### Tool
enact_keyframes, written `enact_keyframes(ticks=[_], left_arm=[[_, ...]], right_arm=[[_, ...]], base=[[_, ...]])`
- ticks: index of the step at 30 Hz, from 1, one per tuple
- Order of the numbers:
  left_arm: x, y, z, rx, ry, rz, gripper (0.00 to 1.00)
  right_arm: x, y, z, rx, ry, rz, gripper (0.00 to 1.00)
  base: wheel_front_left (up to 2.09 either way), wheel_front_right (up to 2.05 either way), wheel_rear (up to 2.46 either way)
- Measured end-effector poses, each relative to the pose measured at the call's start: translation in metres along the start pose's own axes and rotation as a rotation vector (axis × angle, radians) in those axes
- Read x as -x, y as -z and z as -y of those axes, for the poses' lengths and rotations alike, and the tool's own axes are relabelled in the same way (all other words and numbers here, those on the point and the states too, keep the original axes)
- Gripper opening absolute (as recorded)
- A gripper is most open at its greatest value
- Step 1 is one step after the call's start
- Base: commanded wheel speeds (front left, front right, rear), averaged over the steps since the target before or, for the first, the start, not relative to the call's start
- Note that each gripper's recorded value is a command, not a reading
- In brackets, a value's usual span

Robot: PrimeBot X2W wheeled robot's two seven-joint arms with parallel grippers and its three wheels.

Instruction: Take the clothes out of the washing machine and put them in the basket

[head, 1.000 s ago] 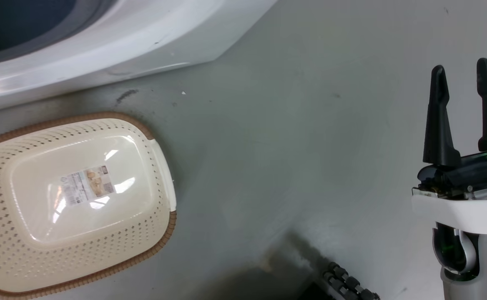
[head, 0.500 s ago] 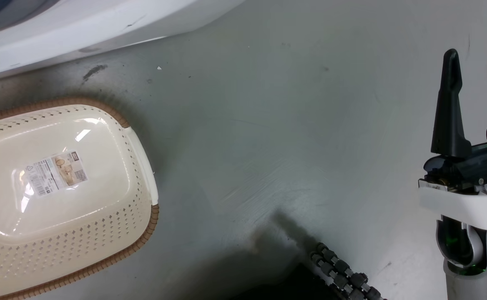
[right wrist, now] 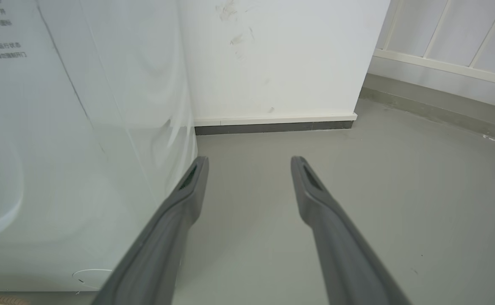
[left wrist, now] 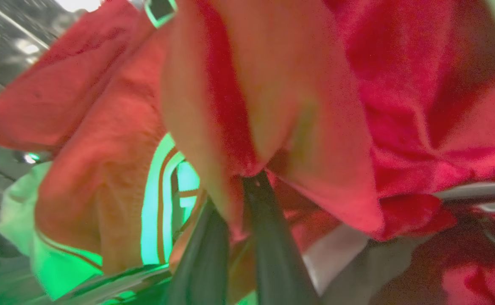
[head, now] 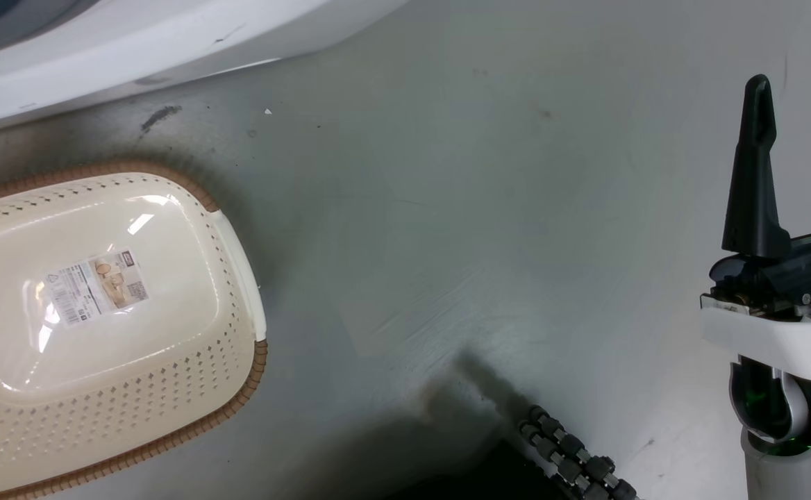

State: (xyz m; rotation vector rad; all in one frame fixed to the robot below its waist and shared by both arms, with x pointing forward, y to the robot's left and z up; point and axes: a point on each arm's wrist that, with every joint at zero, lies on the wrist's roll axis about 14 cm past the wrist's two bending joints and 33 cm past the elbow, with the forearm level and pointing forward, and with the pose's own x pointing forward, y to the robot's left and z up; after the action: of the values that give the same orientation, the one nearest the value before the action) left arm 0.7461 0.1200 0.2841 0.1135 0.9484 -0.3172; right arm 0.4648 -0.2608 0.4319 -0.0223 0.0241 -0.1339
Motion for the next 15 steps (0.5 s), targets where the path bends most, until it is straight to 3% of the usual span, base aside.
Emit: enact_keyframes(ticks=[15], left_arm=[[0.055,-0.042,0.007,-0.039,0.001,0.324,0.0]], right_arm=[[0.007,-0.044,-0.007,0.007,-0.025,0.105,1.0]], base=[[0.0,0.0,0.0]])
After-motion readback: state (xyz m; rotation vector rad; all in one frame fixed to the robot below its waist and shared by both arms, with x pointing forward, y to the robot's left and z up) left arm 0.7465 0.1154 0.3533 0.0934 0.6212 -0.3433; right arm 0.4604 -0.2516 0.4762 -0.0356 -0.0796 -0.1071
